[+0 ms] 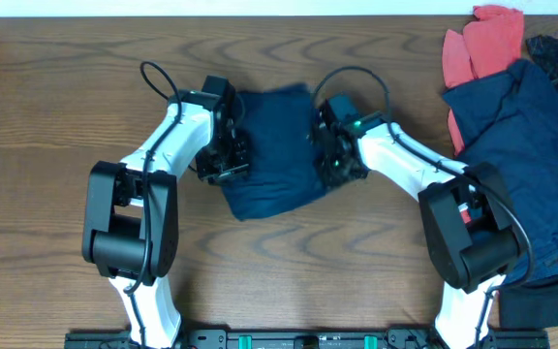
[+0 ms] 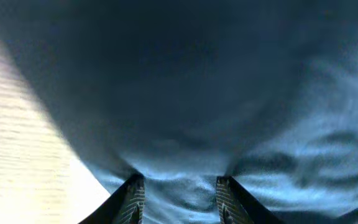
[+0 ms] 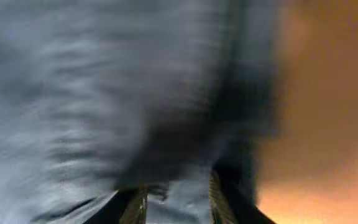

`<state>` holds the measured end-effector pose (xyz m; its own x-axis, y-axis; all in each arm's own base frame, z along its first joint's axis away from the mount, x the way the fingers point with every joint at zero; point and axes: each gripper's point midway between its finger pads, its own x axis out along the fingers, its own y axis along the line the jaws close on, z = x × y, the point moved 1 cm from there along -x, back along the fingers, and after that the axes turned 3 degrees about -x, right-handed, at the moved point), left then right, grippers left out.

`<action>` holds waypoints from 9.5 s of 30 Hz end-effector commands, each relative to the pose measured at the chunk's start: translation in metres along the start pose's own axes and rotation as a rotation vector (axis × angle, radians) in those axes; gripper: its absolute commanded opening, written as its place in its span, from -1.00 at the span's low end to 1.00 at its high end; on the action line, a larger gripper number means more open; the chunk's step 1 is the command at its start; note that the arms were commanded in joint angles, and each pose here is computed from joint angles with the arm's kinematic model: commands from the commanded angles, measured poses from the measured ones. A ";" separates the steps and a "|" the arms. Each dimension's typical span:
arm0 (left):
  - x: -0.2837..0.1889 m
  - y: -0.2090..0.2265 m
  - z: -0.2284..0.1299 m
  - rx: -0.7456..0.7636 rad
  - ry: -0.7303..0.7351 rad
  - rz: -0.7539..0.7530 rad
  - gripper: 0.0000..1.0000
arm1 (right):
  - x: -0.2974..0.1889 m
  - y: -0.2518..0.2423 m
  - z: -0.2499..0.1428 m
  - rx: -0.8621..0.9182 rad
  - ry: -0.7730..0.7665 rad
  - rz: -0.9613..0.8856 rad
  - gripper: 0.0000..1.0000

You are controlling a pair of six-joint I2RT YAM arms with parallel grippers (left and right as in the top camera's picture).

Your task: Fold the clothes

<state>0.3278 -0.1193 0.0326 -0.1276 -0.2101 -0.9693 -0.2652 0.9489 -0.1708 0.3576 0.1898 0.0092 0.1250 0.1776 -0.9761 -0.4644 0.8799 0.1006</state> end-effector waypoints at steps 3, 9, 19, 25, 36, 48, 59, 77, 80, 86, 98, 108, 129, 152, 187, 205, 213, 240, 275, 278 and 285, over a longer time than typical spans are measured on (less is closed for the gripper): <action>0.015 -0.026 -0.038 0.065 0.127 -0.042 -0.21 | -0.003 -0.072 0.040 0.119 -0.181 -0.223 -0.16; -0.003 -0.035 -0.049 0.133 0.067 -0.005 -0.21 | -0.039 -0.084 0.070 0.143 -0.273 -0.236 -0.12; -0.121 0.012 0.065 0.027 -0.594 0.066 0.40 | -0.107 -0.022 0.064 0.096 -0.266 0.076 -0.14; -0.120 0.039 0.120 -0.039 -0.700 0.046 0.37 | -0.090 0.027 0.037 0.072 -0.154 0.326 -0.28; -0.021 0.047 0.099 -0.016 -0.340 0.015 0.34 | -0.018 0.051 -0.006 0.005 0.027 0.297 -0.24; -0.009 0.048 -0.011 -0.122 0.153 -0.021 0.01 | 0.002 -0.039 0.059 0.046 -0.218 -0.075 -0.26; -0.093 0.035 0.031 -0.068 -0.228 -0.198 0.61 | -0.015 -0.038 0.056 0.044 -0.177 -0.054 0.19; -0.015 0.031 0.067 -0.026 -0.138 -0.242 0.99 | -0.097 -0.036 0.065 0.041 -0.309 -0.086 0.34; -0.002 0.018 0.063 -0.003 -0.079 -0.329 1.00 | -0.096 -0.036 0.061 0.042 -0.295 -0.085 0.34; 0.008 -0.008 0.053 0.105 -0.038 -0.399 0.81 | -0.095 -0.036 0.061 0.043 -0.291 -0.085 0.34; -0.009 0.010 0.079 0.097 -0.164 -0.329 -0.88 | -0.093 -0.045 0.049 0.054 -0.243 -0.141 0.34; -0.114 0.157 0.149 -0.286 -0.585 -0.259 -0.88 | -0.092 -0.048 0.043 0.062 -0.217 -0.149 0.35; -0.148 0.312 0.134 -0.610 -0.730 -0.206 0.96 | -0.100 -0.060 0.045 0.233 -0.251 -0.142 0.51; -0.155 0.050 0.042 0.168 -0.541 0.026 0.96 | -0.212 -0.174 0.001 0.687 -0.476 -0.169 0.98; -0.250 0.063 -0.167 0.488 -1.219 -0.198 0.96 | -0.249 -0.084 -0.167 0.596 -0.820 -0.237 0.99; -0.233 0.069 -0.172 0.479 -1.144 -0.180 0.96 | -0.222 -0.081 -0.201 0.635 -0.630 -0.274 0.99; -0.233 0.069 -0.172 0.479 -1.144 -0.180 0.96 | -0.222 -0.081 -0.202 0.636 -0.626 -0.274 0.99; -0.233 0.069 -0.172 0.479 -1.144 -0.180 0.96 | -0.255 -0.038 -0.198 0.138 -1.089 -0.340 0.99; -0.233 0.069 -0.172 0.479 -1.145 -0.180 0.96 | -0.201 -0.117 -0.173 0.388 -1.309 -0.564 0.99; -0.233 0.069 -0.172 0.479 -1.144 -0.180 0.96 | -0.201 -0.117 -0.173 0.388 -1.308 -0.564 0.98; -0.233 0.069 -0.172 0.479 -1.144 -0.180 0.96 | -0.201 -0.117 -0.173 0.388 -1.308 -0.564 0.98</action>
<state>0.1759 -0.0432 0.2781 0.8432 -0.2368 -0.4827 0.1936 0.9713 -0.1383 0.2355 -0.0198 0.1607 0.9911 -0.1172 -0.0624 0.1179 0.9930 0.0072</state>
